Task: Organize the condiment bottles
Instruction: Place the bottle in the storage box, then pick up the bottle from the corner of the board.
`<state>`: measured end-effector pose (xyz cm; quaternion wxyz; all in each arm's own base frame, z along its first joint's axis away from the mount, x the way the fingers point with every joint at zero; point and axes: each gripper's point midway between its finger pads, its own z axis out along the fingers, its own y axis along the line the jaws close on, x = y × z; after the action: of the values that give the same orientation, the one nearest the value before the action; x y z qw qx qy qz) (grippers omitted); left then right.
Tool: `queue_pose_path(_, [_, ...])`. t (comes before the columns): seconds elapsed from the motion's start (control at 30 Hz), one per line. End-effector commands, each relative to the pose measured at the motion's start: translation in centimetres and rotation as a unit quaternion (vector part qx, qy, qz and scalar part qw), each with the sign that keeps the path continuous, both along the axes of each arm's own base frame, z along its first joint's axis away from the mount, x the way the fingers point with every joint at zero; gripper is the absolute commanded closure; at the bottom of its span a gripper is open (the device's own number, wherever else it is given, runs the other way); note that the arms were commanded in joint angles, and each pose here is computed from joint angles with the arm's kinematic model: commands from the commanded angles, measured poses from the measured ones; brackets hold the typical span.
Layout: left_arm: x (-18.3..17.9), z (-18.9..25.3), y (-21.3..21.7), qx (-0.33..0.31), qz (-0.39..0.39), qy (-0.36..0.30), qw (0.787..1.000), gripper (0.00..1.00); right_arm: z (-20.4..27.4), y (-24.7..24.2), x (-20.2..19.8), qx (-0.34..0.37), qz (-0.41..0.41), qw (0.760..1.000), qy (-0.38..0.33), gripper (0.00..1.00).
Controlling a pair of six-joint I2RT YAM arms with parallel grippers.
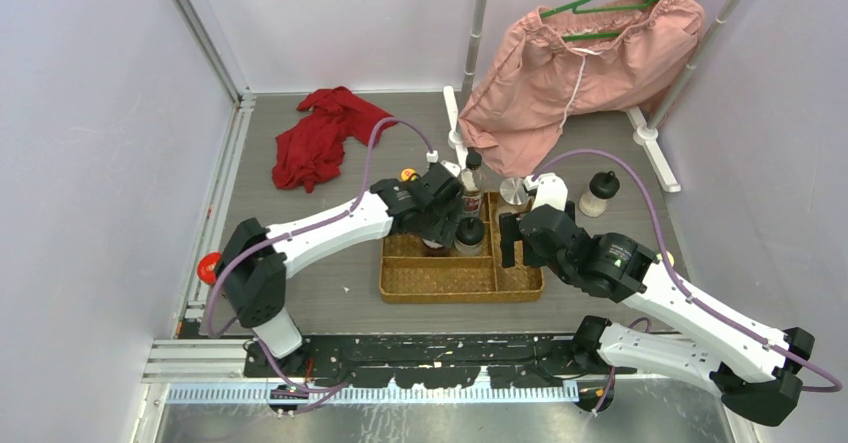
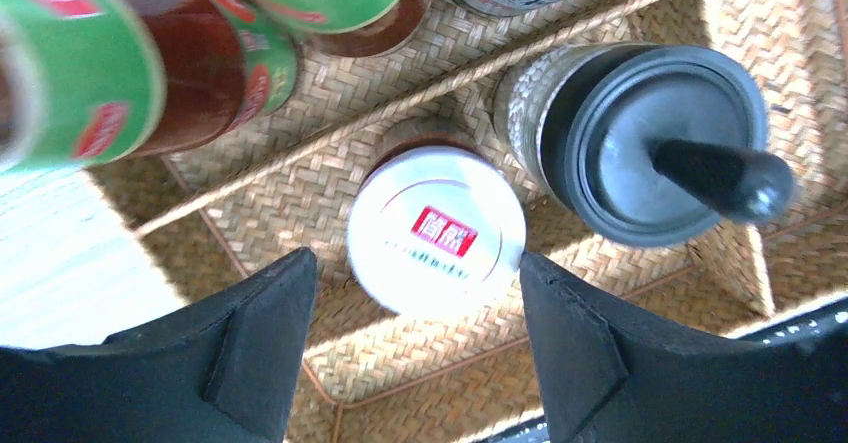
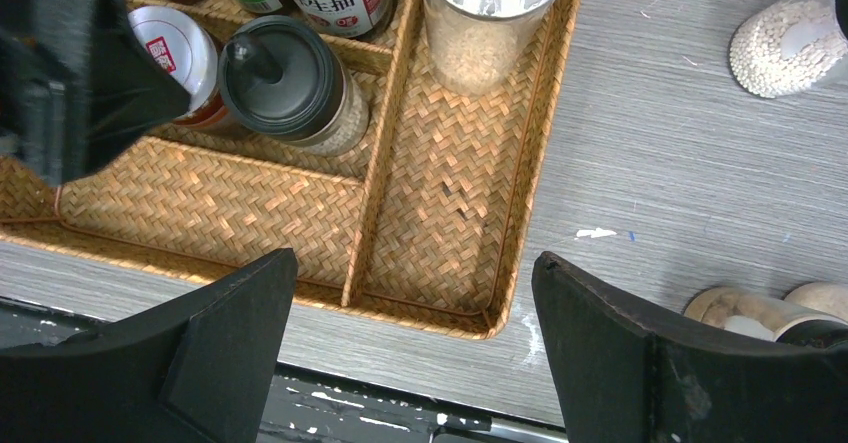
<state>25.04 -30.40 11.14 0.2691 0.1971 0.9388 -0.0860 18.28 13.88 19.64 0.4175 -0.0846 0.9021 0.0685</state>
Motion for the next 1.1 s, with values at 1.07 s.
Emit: queue_pose_path(1.07, [-9.7,6.7,31.2,0.147,0.676,-0.079,0.717,0.14,1.6,3.0,0.9,0.009,0.033,0.999,0.011,0.07])
